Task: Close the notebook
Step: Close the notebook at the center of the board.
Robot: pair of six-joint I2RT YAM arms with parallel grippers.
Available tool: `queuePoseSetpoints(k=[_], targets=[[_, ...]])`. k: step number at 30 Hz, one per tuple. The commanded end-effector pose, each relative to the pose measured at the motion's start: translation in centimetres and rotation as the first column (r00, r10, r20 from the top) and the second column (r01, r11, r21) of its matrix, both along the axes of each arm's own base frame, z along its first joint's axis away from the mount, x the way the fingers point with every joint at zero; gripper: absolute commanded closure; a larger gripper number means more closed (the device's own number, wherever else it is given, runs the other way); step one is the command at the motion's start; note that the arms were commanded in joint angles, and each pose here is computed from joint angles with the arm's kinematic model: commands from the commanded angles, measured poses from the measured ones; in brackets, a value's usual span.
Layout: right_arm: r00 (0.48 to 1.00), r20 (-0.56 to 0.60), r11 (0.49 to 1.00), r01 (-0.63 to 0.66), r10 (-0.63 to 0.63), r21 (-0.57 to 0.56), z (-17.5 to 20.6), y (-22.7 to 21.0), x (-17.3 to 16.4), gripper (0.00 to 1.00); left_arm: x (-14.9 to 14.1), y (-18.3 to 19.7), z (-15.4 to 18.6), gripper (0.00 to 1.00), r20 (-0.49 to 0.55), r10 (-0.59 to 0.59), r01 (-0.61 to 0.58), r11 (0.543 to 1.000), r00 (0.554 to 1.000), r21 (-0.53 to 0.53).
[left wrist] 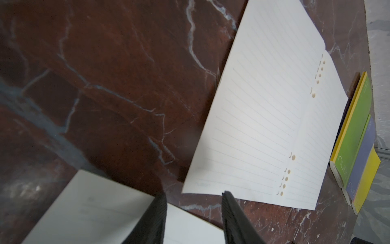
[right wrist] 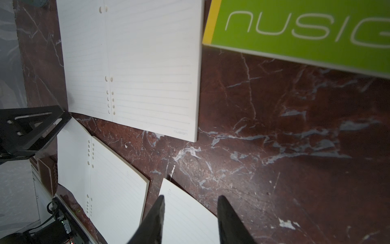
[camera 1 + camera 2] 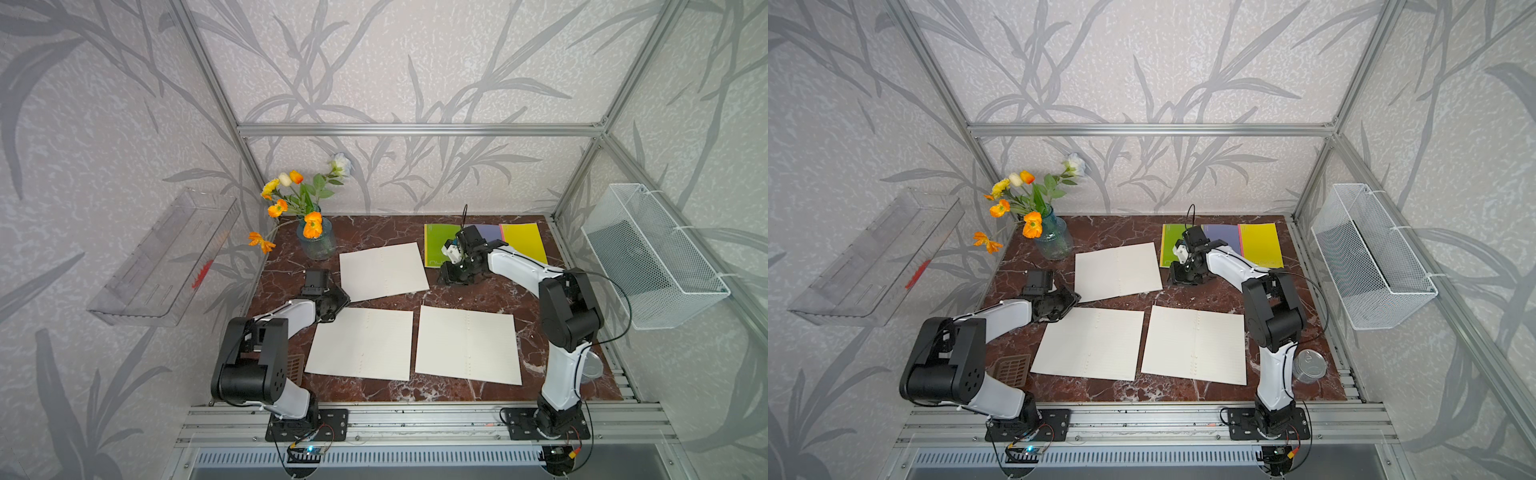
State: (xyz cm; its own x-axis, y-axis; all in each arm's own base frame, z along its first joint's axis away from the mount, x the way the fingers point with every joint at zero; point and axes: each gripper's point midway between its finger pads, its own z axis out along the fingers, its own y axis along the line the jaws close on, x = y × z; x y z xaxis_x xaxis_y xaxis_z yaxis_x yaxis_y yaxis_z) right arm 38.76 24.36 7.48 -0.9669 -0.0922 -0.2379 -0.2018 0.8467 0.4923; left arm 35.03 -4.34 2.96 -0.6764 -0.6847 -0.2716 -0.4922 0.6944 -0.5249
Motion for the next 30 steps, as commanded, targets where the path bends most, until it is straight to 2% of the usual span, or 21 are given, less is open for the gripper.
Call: queuePoseSetpoints(k=[1, 13, 30], targets=[[0.999, -0.039, 1.0, 0.004, -0.005, -0.026, -1.1, -0.2, -0.6, 0.58, -0.1, -0.1, -1.0, 0.56, -0.031, -0.013, 0.012, 1.0, 0.999, -0.011], [0.999, -0.043, 1.0, 0.011, -0.012, -0.027, -1.2, -0.2, -0.6, 0.58, 0.1, -0.1, -1.2, 0.58, -0.031, -0.016, 0.015, 1.0, 0.999, -0.009], [0.999, -0.046, 1.0, 0.009, -0.01, -0.027, -1.3, -0.1, -0.6, 0.58, 0.8, -0.5, 0.3, 0.65, 0.033, -0.031, 0.032, 0.999, 0.999, -0.031]])
